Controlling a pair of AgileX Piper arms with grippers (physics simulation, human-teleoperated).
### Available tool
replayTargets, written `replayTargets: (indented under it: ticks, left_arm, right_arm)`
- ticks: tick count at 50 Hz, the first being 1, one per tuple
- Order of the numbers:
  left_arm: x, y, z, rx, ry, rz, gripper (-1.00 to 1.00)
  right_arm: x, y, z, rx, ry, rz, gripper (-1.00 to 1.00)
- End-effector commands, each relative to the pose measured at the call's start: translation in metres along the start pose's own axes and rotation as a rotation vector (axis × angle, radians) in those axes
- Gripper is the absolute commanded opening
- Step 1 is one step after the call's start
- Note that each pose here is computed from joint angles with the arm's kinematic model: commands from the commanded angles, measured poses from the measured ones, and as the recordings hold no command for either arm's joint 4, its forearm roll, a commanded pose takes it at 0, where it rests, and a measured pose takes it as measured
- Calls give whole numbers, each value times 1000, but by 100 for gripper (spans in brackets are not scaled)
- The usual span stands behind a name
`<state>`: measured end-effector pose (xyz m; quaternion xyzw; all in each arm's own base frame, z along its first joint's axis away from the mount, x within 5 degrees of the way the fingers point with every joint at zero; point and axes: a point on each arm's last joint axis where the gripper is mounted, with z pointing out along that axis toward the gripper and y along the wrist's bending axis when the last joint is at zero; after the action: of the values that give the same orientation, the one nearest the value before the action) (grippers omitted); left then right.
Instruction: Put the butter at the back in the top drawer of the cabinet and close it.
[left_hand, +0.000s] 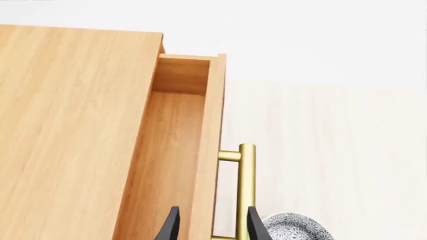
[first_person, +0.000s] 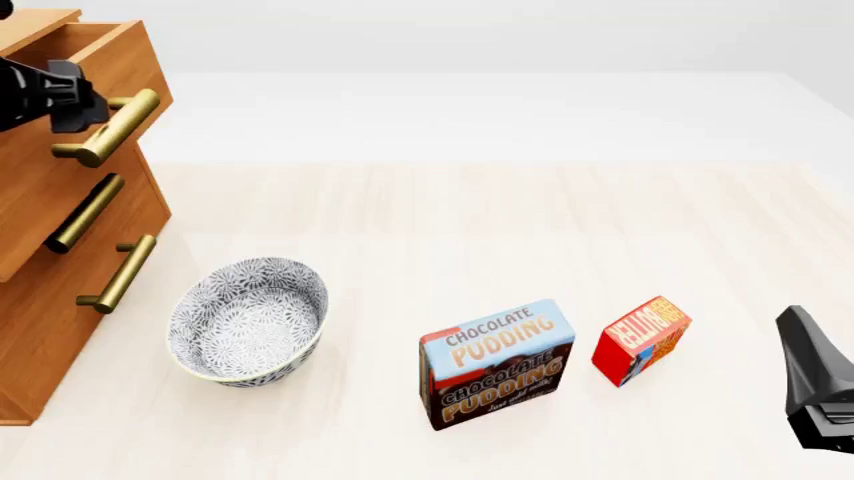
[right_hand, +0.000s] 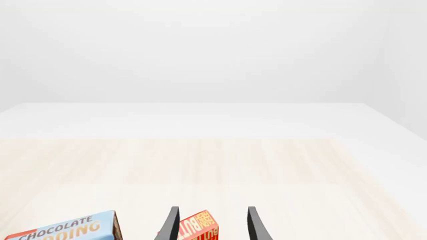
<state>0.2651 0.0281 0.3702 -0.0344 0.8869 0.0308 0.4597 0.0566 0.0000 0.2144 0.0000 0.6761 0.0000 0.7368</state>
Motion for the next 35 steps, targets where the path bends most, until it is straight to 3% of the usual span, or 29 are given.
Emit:
replayTargets:
  ticks: [1, 35]
  left_arm:
    - [0, -2, 1, 6, -1, 9, 100]
    - [2, -10, 6, 30, 6, 26, 100]
  right_arm:
    - [0, 0, 0, 0, 0, 0, 100]
    - [0, 0, 0, 0, 0, 0, 100]
